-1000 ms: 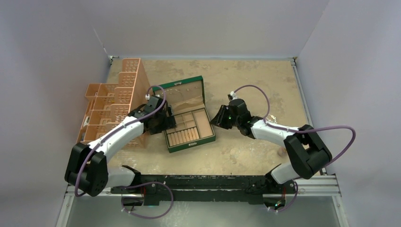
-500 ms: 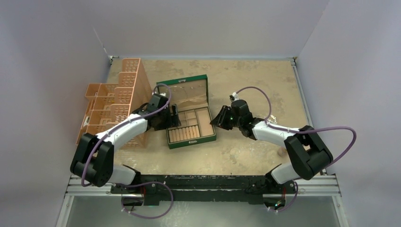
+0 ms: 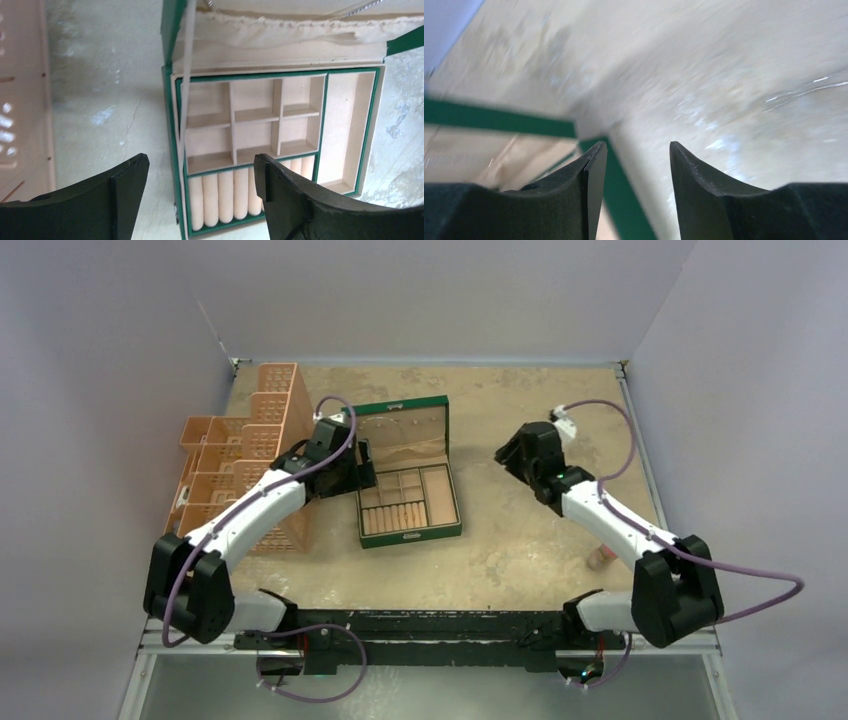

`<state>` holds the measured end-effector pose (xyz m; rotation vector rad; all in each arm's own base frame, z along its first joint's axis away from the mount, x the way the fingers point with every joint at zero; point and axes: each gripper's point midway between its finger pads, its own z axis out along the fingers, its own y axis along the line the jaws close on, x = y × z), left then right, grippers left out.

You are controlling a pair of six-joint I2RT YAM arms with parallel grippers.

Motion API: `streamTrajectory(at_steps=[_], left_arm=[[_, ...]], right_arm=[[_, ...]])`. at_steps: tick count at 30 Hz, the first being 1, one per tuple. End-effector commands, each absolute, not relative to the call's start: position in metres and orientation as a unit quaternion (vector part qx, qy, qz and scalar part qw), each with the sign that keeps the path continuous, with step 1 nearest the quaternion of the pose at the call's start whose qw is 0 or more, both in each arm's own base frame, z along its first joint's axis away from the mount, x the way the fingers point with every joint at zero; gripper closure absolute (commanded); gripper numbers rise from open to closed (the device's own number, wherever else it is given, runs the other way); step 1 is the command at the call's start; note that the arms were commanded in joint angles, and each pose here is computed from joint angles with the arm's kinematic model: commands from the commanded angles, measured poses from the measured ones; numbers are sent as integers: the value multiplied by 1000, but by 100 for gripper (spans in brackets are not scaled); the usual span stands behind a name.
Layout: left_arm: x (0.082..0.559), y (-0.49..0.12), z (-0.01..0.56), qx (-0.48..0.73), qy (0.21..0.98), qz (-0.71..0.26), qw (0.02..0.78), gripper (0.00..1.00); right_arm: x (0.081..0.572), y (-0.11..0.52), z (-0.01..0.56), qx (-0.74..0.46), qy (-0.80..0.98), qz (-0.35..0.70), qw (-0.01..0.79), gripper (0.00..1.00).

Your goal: Organize the mixed jewelry

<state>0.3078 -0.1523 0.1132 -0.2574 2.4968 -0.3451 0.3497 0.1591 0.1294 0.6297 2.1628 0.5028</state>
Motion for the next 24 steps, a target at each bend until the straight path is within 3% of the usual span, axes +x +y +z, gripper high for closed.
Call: streamTrajectory(at_steps=[1, 13, 24], left_arm=[[292, -143, 138, -102, 937, -127, 309, 23], [260, -186, 194, 27, 891, -289, 349, 25], [259, -195, 195, 61, 878, -314, 355, 25]], right_arm=[[359, 73, 121, 356, 830, 66, 424, 46], [378, 6, 73, 417, 828, -37, 374, 44], [382, -18, 52, 426, 833, -72, 344, 44]])
